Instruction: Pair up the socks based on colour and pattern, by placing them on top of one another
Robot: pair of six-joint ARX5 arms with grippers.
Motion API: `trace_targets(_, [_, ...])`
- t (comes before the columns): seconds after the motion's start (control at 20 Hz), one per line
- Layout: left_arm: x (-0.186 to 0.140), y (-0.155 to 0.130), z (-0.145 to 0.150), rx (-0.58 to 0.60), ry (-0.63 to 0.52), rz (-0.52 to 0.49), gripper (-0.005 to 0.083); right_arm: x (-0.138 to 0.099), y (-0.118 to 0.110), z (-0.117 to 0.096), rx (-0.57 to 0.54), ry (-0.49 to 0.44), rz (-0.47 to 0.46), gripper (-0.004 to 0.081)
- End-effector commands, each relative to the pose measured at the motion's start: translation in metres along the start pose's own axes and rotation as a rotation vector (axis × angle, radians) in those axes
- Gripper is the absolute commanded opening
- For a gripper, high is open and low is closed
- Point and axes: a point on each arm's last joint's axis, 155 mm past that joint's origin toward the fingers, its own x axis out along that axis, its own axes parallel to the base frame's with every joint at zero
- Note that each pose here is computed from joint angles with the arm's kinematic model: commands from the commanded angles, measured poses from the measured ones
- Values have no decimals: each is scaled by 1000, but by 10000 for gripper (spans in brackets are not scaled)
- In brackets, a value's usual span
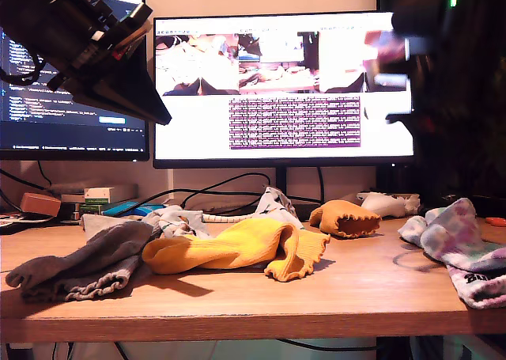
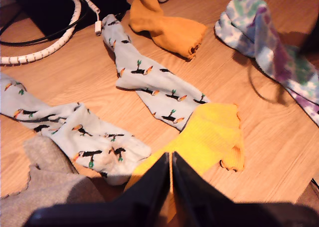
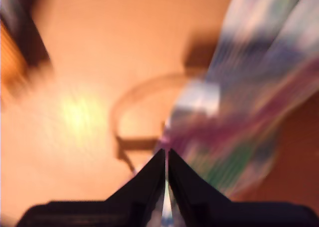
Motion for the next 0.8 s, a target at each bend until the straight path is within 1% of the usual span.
trace_targets(0.0, [1,-3,-5,0,0,-9,-22,8,-2,18,-127,-69,-16,70])
trace_targets(0.1, [1,-3,-5,0,0,-12,-22,8,-7,43,-306,-160,-59,287])
trace_targets(0.15, [1,-3,-5,0,-1,-12,-22,8,-10,56,-367,-208,-85,373])
trace_targets(0.2, [1,-3,-4,0,-2,-12,-22,9,-12,66,-430,-242,-108,395])
trace_targets(0.25, [1,-3,-4,1,-3,-13,-22,12,-12,72,-504,-258,-125,387])
trace_targets(0.3, [1,-4,-4,1,-4,-19,-22,16,-5,76,-543,-285,-94,385])
trace_targets(0.35, [1,-5,-4,1,-4,-23,-22,23,4,75,-604,-291,-52,385])
trace_targets(0.4, [1,-6,-4,1,-5,-28,-22,30,9,73,-654,-287,-31,386])
trace_targets(0.45, [1,-6,-4,1,-5,-28,-22,38,10,72,-646,-285,-22,386])
trace_targets(0.5, [1,-6,-4,1,-5,-28,-22,45,9,74,-602,-283,-23,387])
trace_targets(0.55, [1,-6,-4,1,-5,-28,-22,51,4,78,-534,-280,-39,386])
trace_targets(0.6, [1,-6,-3,1,-6,-30,-22,55,2,84,-434,-278,-28,386])
trace_targets(0.7, [0,-7,-2,3,-10,-34,-22,61,1,93,-322,-258,-2,387])
trace_targets(0.75, [0,-8,-1,5,-16,-37,-22,64,2,100,-284,-254,8,388])
